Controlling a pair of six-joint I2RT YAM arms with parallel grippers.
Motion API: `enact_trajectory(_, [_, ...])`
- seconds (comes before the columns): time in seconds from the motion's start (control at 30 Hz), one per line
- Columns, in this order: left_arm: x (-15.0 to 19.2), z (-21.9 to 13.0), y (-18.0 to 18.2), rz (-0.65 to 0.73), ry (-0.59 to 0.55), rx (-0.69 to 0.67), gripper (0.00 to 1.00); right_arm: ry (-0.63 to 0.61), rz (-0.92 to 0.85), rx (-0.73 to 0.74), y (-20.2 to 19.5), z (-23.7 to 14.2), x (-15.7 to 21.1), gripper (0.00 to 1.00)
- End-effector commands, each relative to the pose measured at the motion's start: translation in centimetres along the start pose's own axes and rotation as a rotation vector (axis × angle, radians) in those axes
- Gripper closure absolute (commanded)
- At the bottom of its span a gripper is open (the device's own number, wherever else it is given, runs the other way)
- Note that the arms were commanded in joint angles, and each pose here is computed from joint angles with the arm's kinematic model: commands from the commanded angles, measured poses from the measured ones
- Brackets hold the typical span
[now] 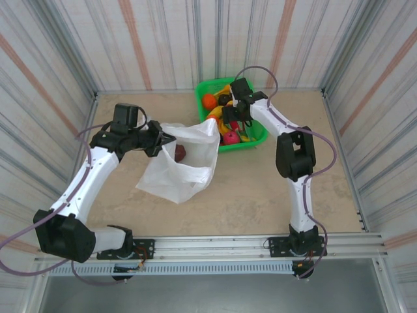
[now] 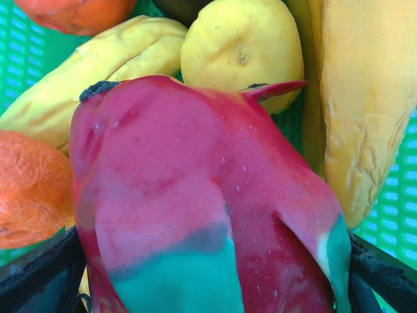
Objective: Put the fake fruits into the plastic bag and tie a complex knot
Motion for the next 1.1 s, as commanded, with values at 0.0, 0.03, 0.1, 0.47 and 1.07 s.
enact_trajectory(0.0, [0.6,-1.0,0.1,0.022,0.006,0.009,1.0,0.226,-0.073,0.016,0.1,0.4,6.5,0.13])
enact_trajectory(0.03, [0.6,-1.1,0.1,0.022,0.003,0.01,1.0,0.233,-0.074,0.016,0.0,0.1,6.9,0.13])
enact_trajectory(0.1, [0.6,-1.2,0.1,0.022,0.002,0.009,1.0,0.245,-0.078,0.023,-0.3,-0.4,7.7,0.13])
enact_trajectory(0.47, [0.3,-1.2,-0.2,0.025,-0.002,0.013,1.0,0.26,-0.04,0.04,-2.9,-5.3,11.6,0.03])
enact_trajectory(1.07, [0.2,-1.2,-0.3,0.026,-0.002,0.014,1.0,0.193,-0.025,0.098,-4.4,-8.7,10.6,0.01])
Point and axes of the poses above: each hand's point on the last joint's axis, 136 mm out from that joint toward the fingers, its own z axis out along the fingers, its own y axis along the line the jaws close on, x = y × z, the point moved 3 cm from there along -z, back along the fingers, and after that the axes turned 5 degrees about -z, right-handed, at the moved point
